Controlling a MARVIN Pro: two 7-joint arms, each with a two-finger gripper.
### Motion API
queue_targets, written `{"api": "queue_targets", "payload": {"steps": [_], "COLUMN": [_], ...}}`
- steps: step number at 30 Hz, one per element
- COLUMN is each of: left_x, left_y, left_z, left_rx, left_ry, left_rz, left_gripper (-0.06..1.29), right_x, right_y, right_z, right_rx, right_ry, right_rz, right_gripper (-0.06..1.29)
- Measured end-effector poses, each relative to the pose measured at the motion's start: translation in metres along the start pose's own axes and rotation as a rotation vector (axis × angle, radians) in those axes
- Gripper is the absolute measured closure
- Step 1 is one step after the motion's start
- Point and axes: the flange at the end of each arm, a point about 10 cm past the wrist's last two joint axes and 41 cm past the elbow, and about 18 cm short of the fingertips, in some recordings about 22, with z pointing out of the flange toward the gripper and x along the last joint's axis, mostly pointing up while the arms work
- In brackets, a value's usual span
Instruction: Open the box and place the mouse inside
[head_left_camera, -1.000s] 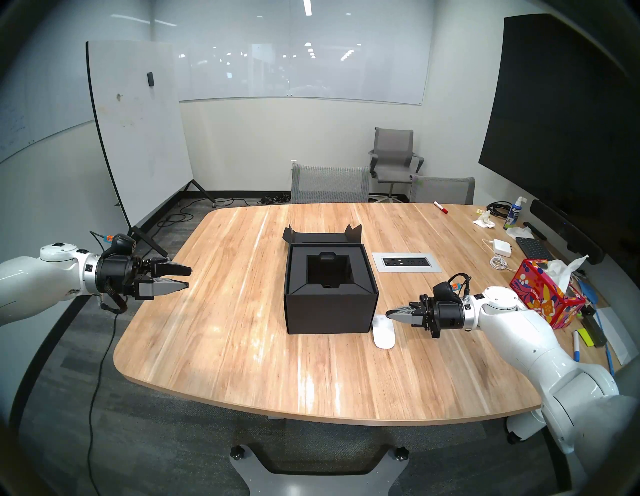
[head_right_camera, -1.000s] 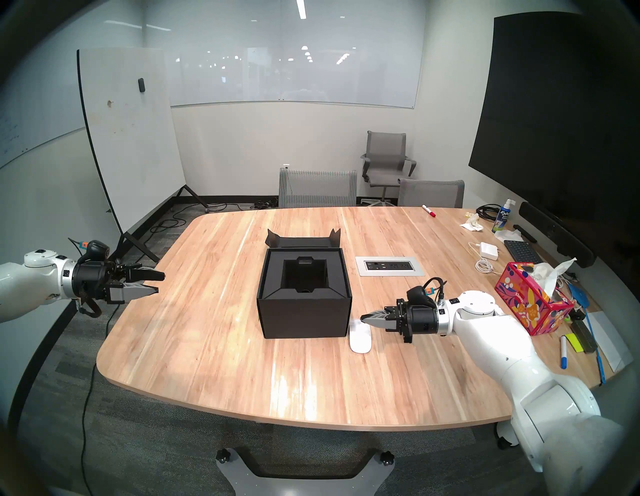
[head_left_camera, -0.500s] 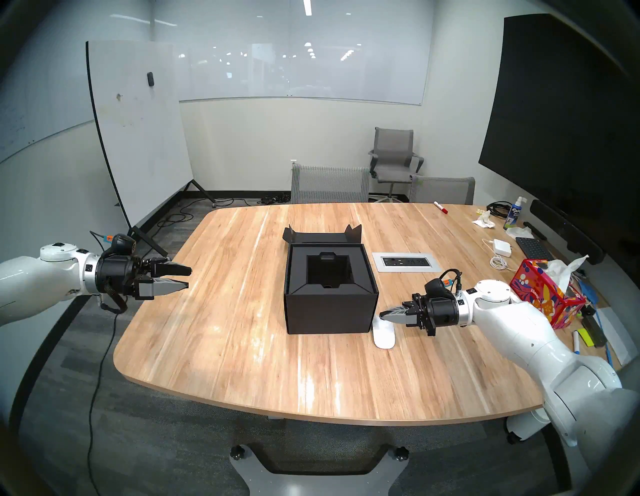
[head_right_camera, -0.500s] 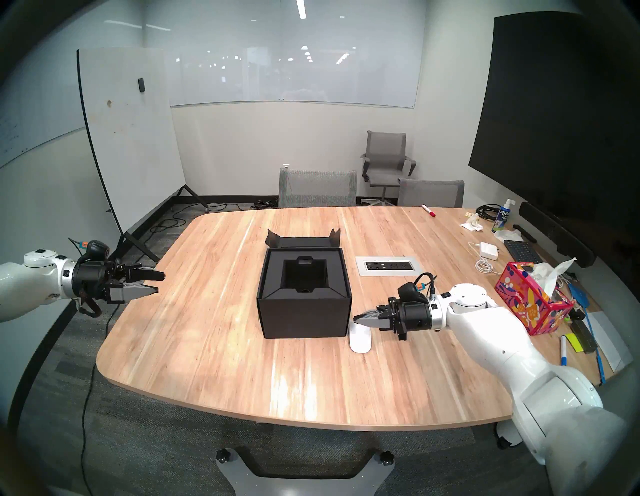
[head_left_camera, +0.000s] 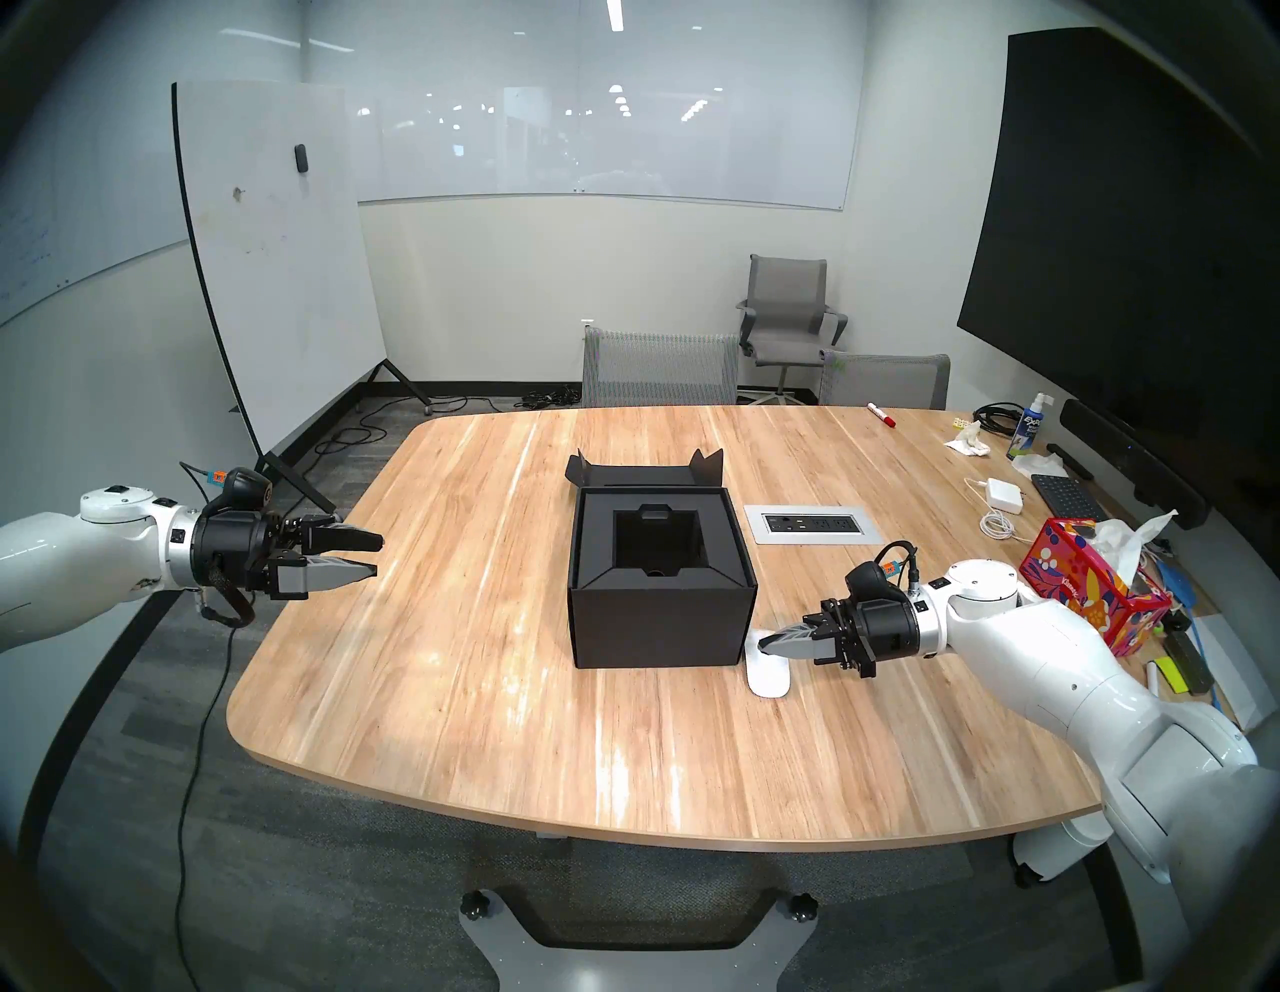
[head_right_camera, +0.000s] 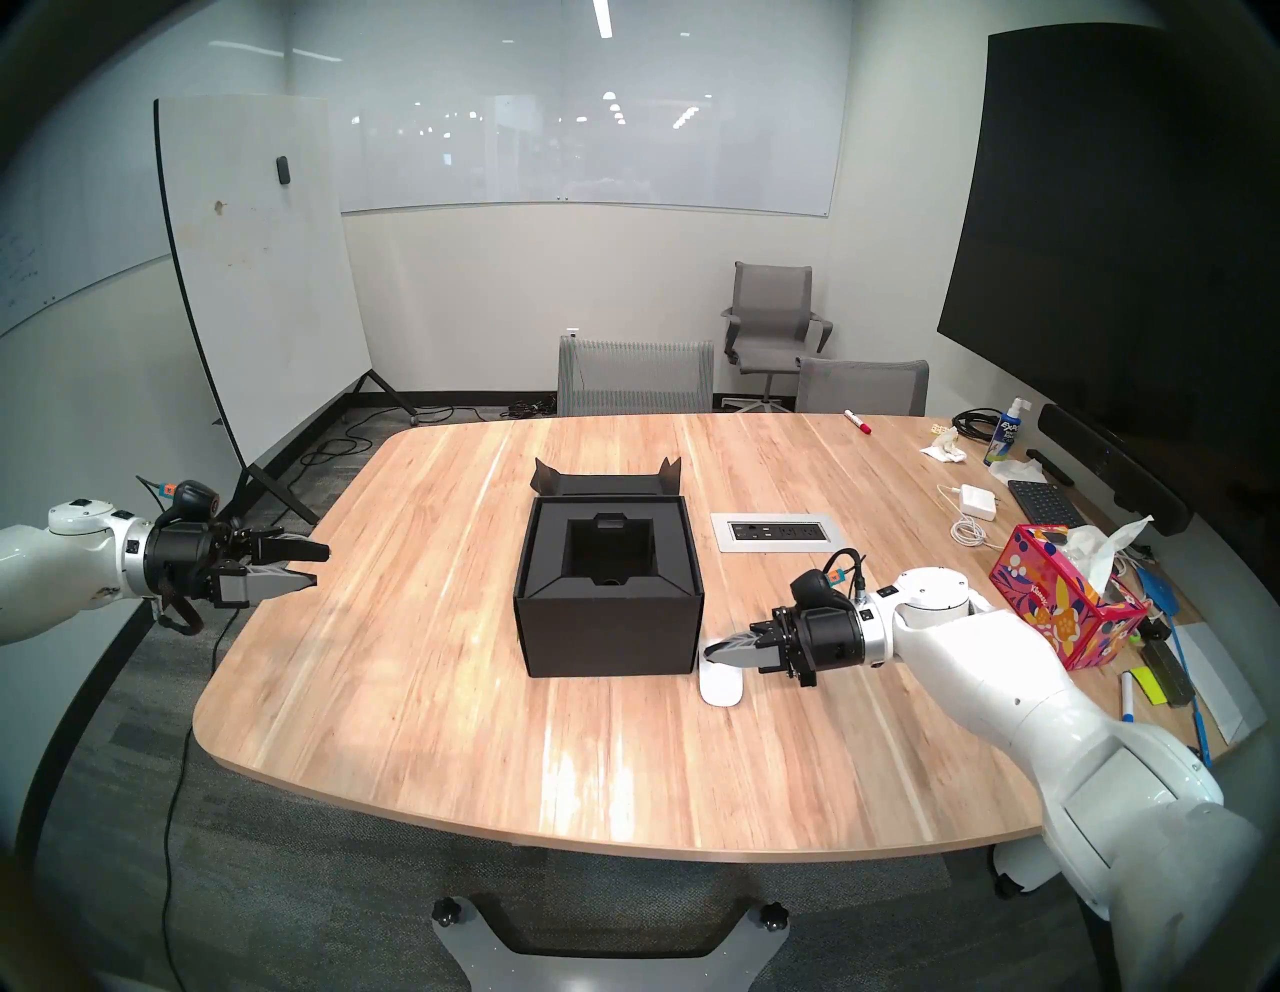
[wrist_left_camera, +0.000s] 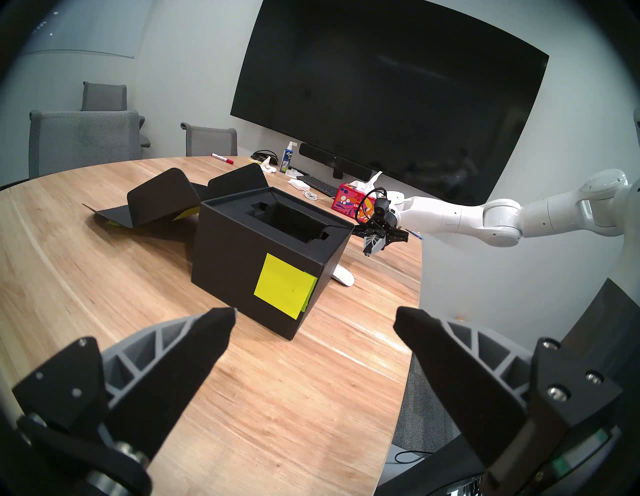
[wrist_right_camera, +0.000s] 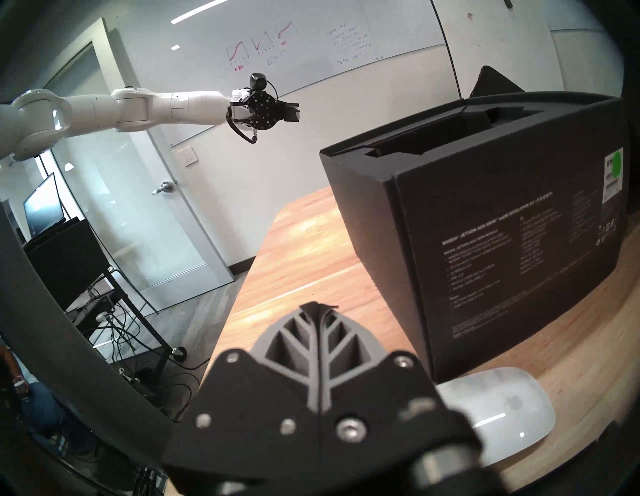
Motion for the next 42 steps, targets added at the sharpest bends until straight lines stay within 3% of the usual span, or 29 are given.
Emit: {"api": "queue_targets", "payload": {"steps": [10, 17, 27, 42], "left_x": [0.000, 0.000, 0.000, 0.000], "left_y": [0.000, 0.000, 0.000, 0.000], "left_z": [0.000, 0.000, 0.000, 0.000], "left_rx": [0.000, 0.000, 0.000, 0.000], "left_ry": [0.000, 0.000, 0.000, 0.000], "left_rz": [0.000, 0.000, 0.000, 0.000], "left_gripper": [-0.02, -0.02, -0.02, -0.02], "right_x": [-0.001, -0.002, -0.001, -0.008], "right_y": [0.011, 0.015, 0.012, 0.015], "right_z": [-0.018, -0.012, 0.009, 0.004], "right_rx": [-0.056, -0.048, 0.017, 0.017], "right_ry": [-0.055, -0.073, -0.114, -0.136], "right_rz": [-0.093, -0.114, -0.116, -0.057], "right_gripper": [1.25, 1.25, 1.25, 1.25]}}
